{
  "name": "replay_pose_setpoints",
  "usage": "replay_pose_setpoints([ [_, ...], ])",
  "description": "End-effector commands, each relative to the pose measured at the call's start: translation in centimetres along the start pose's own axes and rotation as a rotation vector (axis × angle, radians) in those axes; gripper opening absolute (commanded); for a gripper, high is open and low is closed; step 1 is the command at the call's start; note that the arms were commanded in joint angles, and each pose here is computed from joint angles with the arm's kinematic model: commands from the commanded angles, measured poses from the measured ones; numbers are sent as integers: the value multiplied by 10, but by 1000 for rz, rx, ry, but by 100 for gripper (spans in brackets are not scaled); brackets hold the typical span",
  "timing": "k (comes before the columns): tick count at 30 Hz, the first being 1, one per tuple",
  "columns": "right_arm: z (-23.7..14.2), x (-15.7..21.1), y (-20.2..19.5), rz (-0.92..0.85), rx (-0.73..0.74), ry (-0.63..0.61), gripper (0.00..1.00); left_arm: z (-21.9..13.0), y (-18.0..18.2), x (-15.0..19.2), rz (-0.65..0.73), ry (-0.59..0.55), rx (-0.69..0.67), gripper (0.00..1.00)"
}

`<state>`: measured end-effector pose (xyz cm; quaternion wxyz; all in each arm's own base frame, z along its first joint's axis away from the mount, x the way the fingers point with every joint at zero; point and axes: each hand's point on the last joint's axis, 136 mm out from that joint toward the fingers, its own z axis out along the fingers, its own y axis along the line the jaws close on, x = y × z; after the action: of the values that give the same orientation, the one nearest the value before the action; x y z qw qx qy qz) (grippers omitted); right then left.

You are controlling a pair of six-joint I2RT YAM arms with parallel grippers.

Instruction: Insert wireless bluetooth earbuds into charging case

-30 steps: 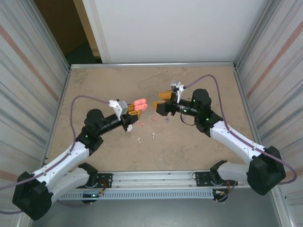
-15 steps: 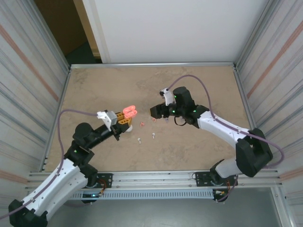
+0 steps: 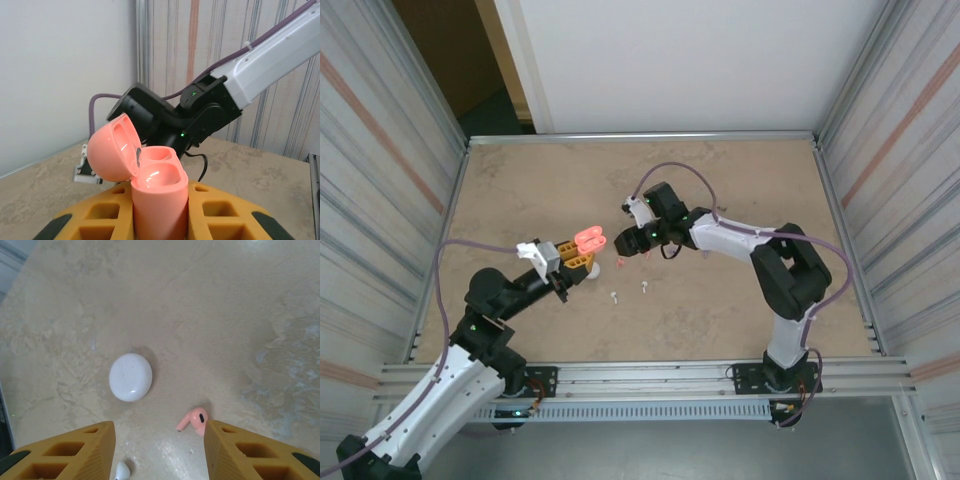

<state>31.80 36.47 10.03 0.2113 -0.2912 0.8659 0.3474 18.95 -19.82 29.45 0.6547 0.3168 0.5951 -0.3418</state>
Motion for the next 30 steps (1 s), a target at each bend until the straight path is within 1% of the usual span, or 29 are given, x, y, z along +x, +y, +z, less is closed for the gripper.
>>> replay_pose_setpoints([
  [1,13,6,-2,-15,-4,60,48,0,-4,-2,22,-3,17,0],
  [6,33,19,-8,-18,19,133,48,0,-3,-1,17,-1,19,0],
  [14,51,25,-17,-8,20,167,47,3,-2,0,11,4,21,0],
  [21,61,28,-17,-8,-1,186,47,6,-2,1,8,9,25,0],
  [30,66,44,-17,-10,-5,246,46,9,-1,2,8,18,29,0],
])
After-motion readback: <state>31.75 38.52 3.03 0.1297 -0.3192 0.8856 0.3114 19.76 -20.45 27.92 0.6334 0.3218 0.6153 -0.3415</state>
